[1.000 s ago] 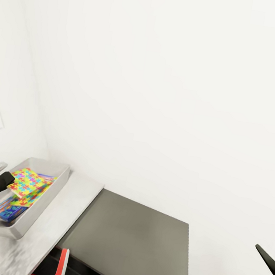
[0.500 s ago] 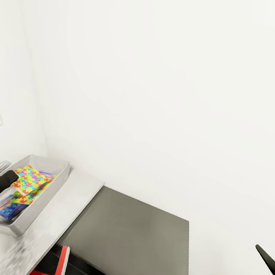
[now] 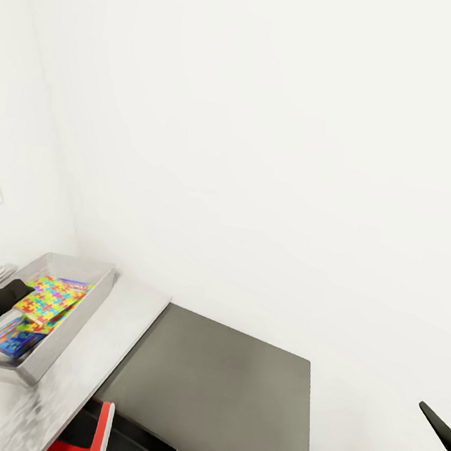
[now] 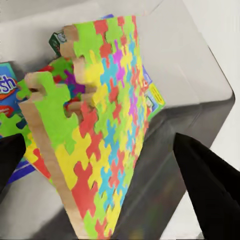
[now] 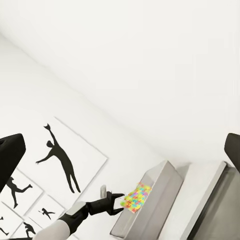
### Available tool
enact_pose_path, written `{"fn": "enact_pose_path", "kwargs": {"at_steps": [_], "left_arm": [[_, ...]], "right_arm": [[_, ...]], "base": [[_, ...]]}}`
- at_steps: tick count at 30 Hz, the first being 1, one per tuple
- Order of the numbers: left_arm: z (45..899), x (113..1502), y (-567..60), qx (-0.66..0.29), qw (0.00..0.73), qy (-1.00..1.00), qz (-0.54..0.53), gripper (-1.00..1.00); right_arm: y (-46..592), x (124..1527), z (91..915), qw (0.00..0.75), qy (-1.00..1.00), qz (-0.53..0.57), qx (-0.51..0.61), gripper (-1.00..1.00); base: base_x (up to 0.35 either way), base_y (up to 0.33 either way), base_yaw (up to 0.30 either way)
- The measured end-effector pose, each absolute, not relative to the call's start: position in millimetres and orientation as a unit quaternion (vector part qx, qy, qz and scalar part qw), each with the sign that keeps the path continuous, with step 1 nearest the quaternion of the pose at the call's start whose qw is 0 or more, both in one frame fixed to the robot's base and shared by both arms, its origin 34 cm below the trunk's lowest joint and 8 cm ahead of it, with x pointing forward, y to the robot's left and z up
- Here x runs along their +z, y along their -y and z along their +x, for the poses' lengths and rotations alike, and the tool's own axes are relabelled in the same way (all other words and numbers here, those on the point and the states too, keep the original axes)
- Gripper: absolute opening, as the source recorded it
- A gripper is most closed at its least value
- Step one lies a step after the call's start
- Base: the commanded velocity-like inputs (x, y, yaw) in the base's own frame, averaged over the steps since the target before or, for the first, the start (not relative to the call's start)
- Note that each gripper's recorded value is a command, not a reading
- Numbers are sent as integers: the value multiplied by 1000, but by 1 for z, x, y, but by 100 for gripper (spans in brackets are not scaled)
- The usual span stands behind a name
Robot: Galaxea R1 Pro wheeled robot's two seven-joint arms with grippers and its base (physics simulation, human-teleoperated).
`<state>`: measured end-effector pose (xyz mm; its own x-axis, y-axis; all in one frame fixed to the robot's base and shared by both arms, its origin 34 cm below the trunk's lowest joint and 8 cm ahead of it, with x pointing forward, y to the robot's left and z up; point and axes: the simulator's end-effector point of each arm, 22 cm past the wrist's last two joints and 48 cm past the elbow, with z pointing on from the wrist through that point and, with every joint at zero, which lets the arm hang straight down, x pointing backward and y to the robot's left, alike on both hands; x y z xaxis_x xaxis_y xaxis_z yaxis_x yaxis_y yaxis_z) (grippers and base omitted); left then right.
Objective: Put all the toys in the child's room - the three board games (two on the bed and one on the table), the two jigsaw puzzles on the table, and the tennis ball on the table - inside the toy box on the table in the child's room.
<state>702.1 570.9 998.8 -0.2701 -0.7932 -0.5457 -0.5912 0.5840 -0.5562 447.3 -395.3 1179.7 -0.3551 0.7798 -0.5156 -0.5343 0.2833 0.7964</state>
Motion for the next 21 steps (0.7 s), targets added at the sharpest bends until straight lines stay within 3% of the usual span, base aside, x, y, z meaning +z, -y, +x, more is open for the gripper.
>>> {"fn": "enact_pose_path", "kwargs": {"at_steps": [13,21], "left_arm": [[701,1001,-573,-129,415,-786,-440,100],[694,1030,-556,-254,376,-777,-435,100]], "right_arm": [[395,1180,447,558,-574,106,589,100],[395,1182,446,559,-573,105,590,100]], "base": [[0,0,0],[0,0,-55]]}}
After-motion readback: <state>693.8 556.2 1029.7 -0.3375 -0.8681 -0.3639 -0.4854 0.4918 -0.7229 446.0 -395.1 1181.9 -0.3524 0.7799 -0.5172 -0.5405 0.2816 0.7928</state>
